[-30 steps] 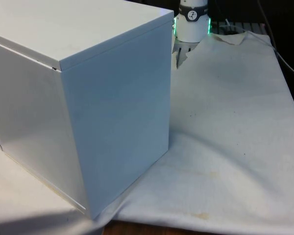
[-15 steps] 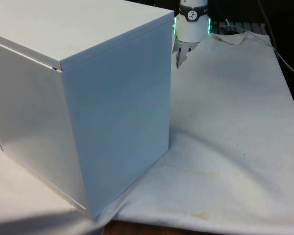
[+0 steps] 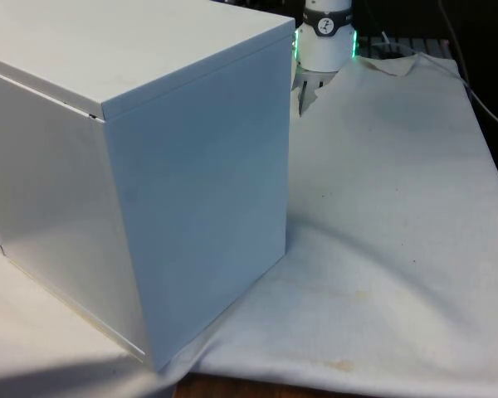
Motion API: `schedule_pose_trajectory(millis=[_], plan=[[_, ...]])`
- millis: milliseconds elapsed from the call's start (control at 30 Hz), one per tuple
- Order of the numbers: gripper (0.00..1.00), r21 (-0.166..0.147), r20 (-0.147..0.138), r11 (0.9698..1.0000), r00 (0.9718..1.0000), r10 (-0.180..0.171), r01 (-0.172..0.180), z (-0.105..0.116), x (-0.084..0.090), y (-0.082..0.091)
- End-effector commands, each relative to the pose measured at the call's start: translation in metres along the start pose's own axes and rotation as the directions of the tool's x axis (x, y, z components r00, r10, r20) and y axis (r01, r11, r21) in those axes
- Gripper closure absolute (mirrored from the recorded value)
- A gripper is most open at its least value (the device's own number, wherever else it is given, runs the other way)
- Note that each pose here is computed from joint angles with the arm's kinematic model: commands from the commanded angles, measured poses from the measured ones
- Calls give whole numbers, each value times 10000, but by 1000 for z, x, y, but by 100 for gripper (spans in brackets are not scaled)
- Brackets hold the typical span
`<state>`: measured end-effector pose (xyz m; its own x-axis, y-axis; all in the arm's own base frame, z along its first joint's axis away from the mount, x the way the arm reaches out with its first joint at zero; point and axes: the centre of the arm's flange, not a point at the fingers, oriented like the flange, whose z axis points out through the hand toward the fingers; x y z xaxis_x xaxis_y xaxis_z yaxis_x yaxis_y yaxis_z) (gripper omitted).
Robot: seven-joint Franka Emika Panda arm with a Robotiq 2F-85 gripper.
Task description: Open the drawer, then close it.
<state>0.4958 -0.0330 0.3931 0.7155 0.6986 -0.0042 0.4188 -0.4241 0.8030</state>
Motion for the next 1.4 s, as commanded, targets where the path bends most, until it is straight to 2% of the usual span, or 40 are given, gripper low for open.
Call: schedule_pose_trajectory(millis=[0,167,233,267,567,600,700,1067,1133,1167,1200,1367], plan=[[100,-102,-46,9999,10000,10,-11,-6,-1,-2],[100,-34,-119,10000,9999,2,-3,-18,-3,-12],[100,60,-106,10000,9999,0,0,-14,-3,-10],[100,-20,-125,10000,9999,16,-16,-19,-4,-13],[100,64,-288,10000,9996,16,-15,-39,-10,-28],[100,148,-287,9999,9996,12,-8,-37,-9,-28],[100,91,-346,10000,9994,22,-19,-45,-12,-33],[100,141,-377,9999,9993,29,-24,-46,-13,-34],[90,164,-374,9999,9993,29,-23,-46,-13,-33],[90,150,-376,9999,9993,43,-37,-46,-13,-33],[80,150,-384,9999,9993,27,-21,-46,-13,-34],[50,166,-374,9999,9993,25,-19,-46,-13,-34]])
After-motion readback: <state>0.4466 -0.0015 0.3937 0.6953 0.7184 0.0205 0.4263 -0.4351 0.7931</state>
